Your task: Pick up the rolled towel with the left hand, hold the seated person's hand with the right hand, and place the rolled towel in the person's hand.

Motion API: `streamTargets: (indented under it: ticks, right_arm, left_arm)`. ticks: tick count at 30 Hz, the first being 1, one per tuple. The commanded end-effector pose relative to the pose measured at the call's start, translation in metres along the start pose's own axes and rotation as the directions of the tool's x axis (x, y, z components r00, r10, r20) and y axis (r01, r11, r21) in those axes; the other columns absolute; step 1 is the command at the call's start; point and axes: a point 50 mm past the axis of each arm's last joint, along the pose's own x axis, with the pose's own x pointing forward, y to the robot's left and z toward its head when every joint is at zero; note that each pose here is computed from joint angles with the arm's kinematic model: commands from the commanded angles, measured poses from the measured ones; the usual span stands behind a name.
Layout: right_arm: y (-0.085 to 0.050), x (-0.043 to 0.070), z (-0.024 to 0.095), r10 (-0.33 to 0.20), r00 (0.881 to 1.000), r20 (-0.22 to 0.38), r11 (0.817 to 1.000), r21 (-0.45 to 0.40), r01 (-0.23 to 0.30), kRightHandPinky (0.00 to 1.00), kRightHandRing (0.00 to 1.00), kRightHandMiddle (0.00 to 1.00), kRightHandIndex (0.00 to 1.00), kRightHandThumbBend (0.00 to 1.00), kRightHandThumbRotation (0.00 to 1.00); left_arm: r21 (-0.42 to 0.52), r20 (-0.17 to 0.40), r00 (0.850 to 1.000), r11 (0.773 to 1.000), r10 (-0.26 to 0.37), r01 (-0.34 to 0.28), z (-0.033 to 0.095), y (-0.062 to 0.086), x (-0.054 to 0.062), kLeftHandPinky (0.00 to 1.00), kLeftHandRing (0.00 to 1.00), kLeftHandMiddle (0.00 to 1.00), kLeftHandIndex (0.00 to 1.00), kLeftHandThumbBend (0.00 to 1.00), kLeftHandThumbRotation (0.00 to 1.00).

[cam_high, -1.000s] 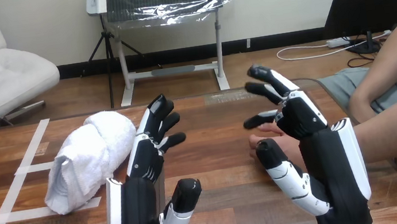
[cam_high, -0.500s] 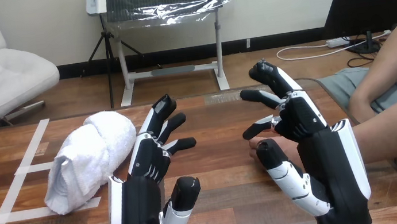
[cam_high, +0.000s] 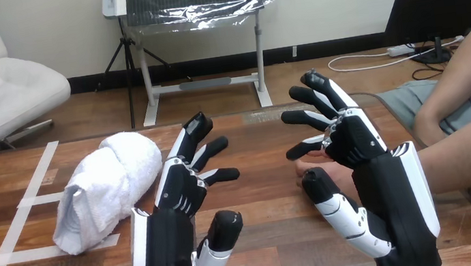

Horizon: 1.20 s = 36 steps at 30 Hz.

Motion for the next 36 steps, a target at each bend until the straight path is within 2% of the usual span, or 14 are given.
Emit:
streamTargets:
  ticks: [1, 36]
  right_arm:
    - [-0.0001, 0.0155, 0.0038, -0.01, 0.997, 0.075, 1.0, 0.004, 0.01, 0.57, 0.78, 0.86, 0.91, 0.6, 0.72]
    - [0.0001, 0.0157, 0.004, -0.009, 0.997, 0.074, 1.0, 0.007, 0.008, 0.56, 0.77, 0.87, 0.89, 0.59, 0.7]
  left_arm:
    - [-0.044, 0.052, 0.998, 0.998, 0.036, -0.034, 0.0049, -0.0077, 0.0078, 0.64, 0.82, 0.9, 0.9, 0.83, 0.84]
    - [-0.016, 0.069, 0.997, 0.999, 0.04, -0.039, 0.0043, -0.0073, 0.0079, 0.66, 0.82, 0.92, 0.99, 0.83, 0.86]
